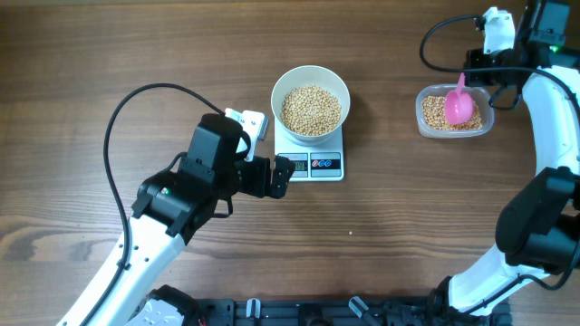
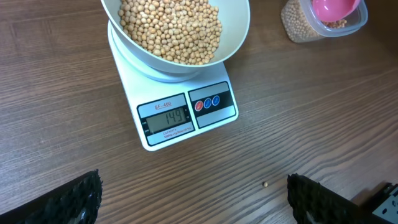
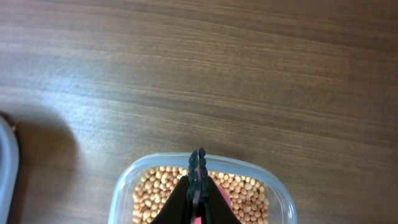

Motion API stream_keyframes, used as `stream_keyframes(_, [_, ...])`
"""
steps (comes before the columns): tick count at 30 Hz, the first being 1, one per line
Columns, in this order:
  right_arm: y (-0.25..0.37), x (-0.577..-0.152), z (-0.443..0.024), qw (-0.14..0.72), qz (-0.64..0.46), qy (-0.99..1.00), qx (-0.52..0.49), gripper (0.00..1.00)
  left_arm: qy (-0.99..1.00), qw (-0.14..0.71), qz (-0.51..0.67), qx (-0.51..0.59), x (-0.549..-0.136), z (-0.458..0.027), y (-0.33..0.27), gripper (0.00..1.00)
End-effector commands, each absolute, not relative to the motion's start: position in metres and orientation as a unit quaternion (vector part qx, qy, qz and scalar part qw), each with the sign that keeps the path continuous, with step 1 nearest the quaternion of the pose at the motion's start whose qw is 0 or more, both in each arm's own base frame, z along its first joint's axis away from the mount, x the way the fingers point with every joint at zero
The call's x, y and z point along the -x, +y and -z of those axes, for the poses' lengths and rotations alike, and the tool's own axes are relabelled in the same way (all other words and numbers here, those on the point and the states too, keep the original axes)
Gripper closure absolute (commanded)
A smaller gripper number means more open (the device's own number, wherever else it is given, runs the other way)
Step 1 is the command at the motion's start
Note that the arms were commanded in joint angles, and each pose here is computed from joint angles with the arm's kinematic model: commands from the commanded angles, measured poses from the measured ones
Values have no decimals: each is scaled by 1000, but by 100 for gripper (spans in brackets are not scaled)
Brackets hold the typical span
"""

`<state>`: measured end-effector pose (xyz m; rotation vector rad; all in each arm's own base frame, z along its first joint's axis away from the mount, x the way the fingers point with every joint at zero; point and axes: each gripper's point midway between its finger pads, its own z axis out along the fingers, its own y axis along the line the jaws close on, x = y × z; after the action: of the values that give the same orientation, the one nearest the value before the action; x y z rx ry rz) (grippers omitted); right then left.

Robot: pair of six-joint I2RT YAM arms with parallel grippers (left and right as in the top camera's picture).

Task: Scoop item into bowl and weigh 150g on scale
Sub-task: 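Lower the scoop into the tub and empty the soybeans, then drag the scoop through the tub soybeans to pick up a few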

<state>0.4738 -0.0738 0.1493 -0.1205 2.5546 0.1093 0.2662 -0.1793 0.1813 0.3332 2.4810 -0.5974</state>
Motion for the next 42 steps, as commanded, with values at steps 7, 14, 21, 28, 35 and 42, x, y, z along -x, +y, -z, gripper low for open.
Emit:
stream_keyframes(7, [-73, -474, -135, 274, -38, 961, -11, 96, 925, 280, 222, -129, -266, -180, -181, 0])
stream_keyframes(14, [-56, -468, -120, 251, -24, 968, -5, 96, 925, 280, 222, -129, -266, -180, -181, 0])
stream_keyframes(21, [-48, -469, -115, 245, 11, 969, 10, 96, 925, 280, 222, -129, -266, -180, -181, 0])
stream_keyframes(28, [-44, -475, -120, 261, -7, 965, -11, 96, 925, 280, 222, -129, -266, -180, -181, 0])
stream_keyframes(35, [-28, -478, -128, 276, -79, 958, -19, 96, 925, 280, 222, -129, -266, -180, -181, 0])
stream_keyframes(42, [-37, -475, -133, 276, -113, 953, -49, 96, 925, 280, 222, -129, -266, -180, -181, 0])
